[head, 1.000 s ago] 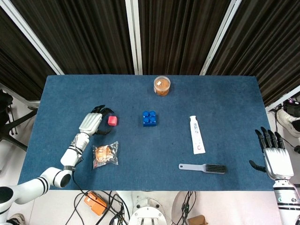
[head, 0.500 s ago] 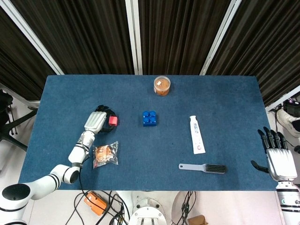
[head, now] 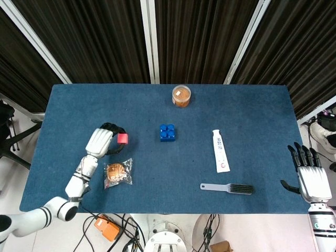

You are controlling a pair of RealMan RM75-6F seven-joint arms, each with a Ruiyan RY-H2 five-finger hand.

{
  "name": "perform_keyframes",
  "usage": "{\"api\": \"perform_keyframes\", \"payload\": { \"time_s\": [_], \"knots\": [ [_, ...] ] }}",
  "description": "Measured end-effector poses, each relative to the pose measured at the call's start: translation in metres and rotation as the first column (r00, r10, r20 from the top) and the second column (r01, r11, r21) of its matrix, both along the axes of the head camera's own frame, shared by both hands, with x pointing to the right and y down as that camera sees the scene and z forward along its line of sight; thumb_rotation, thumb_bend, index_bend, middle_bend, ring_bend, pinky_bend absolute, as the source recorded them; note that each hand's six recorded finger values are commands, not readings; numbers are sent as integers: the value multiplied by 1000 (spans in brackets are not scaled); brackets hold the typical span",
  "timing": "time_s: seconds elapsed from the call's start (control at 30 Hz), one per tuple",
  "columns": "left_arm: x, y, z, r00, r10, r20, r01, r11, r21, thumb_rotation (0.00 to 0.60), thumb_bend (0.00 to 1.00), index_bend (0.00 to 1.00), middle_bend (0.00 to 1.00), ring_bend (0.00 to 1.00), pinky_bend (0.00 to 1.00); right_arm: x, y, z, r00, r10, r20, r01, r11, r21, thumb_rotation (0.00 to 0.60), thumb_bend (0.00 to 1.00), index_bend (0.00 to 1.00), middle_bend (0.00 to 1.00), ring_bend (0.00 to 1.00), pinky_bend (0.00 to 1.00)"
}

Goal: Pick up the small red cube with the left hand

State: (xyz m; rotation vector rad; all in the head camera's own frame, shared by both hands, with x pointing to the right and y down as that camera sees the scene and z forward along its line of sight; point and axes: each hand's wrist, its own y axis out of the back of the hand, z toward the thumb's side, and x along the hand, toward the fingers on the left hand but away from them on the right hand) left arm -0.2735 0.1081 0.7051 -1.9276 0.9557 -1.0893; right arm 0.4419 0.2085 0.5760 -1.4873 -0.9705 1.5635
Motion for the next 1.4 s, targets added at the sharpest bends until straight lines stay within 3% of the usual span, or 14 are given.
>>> {"api": "perform_keyframes", "payload": {
  "time_s": [0.17,0.33,0.43,0.67,0.87,0.97,1.1,1.4],
  "knots": [
    [-40,44,-33,993,1,119,-9,998,61,600,628,616,486,304,252,-1,2,0,1000,-1,-2,1,1000,4,600,302,0,0,0,26],
    [-79,95,-41,984,-30,174,36,999,-35,600,626,616,486,304,252,-2,1,1,1000,0,-3,0,1000,1,600,302,0,0,0,26],
    [-84,110,-38,984,-21,175,34,997,-72,600,619,616,485,304,252,-2,2,2,1000,-3,-4,3,1000,-3,600,302,0,0,0,27],
    [-88,121,-22,982,5,187,16,994,-112,600,577,602,478,302,234,-1,2,-1,1000,0,4,0,1000,4,600,301,0,0,0,27],
    [-87,126,-11,986,14,166,13,987,-160,600,335,428,418,273,212,0,1,-1,1000,1,4,-1,1000,3,600,302,0,0,0,27],
    [-87,126,-8,985,26,168,4,985,-172,600,239,332,348,224,178,-1,2,-1,1000,-2,1,2,1000,3,600,302,0,0,0,27],
    [-89,128,-6,981,42,190,-3,980,-201,600,149,193,161,102,156,-1,2,0,1000,0,-1,0,1000,1,600,302,0,0,0,27],
    [-94,127,-20,980,45,195,-6,981,-193,600,81,137,103,42,146,-1,2,0,1000,1,-1,-1,1000,3,600,302,0,0,0,27]
  ]
}}
